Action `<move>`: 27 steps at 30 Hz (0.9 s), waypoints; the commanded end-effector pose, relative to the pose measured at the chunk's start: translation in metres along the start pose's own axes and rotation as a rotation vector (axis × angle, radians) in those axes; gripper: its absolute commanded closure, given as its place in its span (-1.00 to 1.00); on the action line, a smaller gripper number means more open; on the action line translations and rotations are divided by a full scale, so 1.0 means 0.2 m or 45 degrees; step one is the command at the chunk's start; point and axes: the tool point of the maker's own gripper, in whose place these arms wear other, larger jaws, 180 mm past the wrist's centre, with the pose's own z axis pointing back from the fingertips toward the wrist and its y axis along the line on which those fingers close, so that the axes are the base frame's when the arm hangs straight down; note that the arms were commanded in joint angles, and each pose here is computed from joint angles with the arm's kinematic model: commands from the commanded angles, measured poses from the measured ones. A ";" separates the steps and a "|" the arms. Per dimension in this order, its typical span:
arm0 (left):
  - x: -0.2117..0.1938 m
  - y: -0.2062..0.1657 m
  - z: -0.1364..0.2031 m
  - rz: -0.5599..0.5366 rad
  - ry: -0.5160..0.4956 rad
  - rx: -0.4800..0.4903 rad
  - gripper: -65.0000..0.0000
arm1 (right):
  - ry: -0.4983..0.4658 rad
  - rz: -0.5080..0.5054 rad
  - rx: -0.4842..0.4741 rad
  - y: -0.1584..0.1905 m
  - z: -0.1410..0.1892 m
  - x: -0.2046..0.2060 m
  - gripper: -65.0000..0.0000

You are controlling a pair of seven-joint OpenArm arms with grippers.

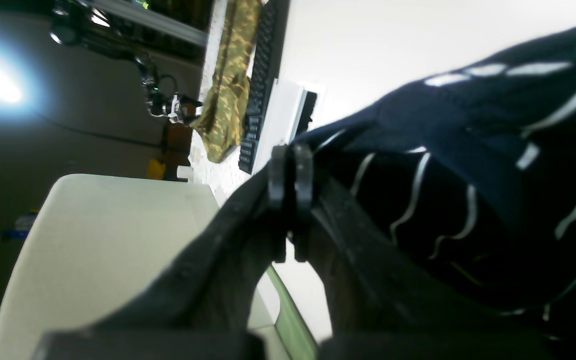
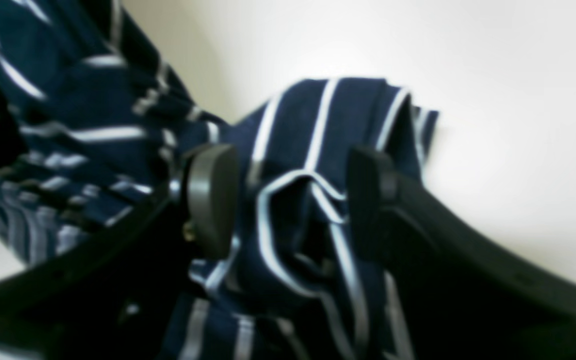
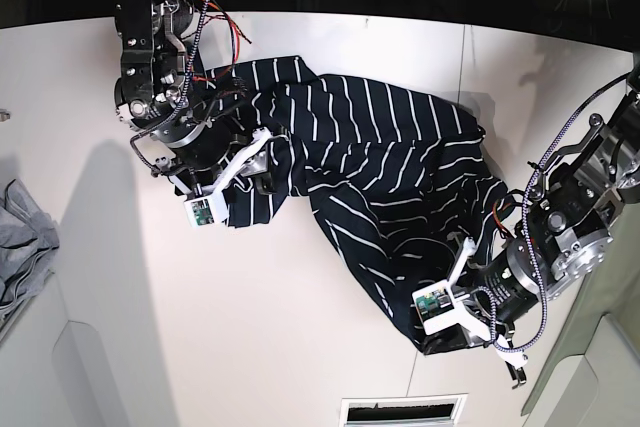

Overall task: Layout the t-shirt on the table in an organized manner, then fold the t-shirt properly
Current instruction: 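Pull the held fabric with the right gripper, spreading the shirt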

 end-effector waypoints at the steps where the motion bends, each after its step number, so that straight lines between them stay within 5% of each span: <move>1: 0.03 0.12 0.01 -0.024 -0.024 0.081 1.00 | -0.097 0.002 0.065 0.05 0.00 0.12 -0.05; 6: 0.03 0.11 0.01 -0.021 -0.019 0.078 1.00 | -0.211 0.009 0.228 0.15 0.01 0.29 -0.06; 13: 0.03 0.11 0.01 -0.008 -0.022 0.074 1.00 | -0.319 0.075 0.248 0.18 -0.02 0.53 -0.06; 24: 0.03 0.10 0.01 0.006 -0.024 0.068 1.00 | -0.147 0.167 0.397 0.41 -0.28 0.34 -0.04; 27: 0.02 0.10 0.01 0.007 -0.013 0.066 1.00 | -0.129 0.223 0.425 0.48 -0.31 0.28 0.48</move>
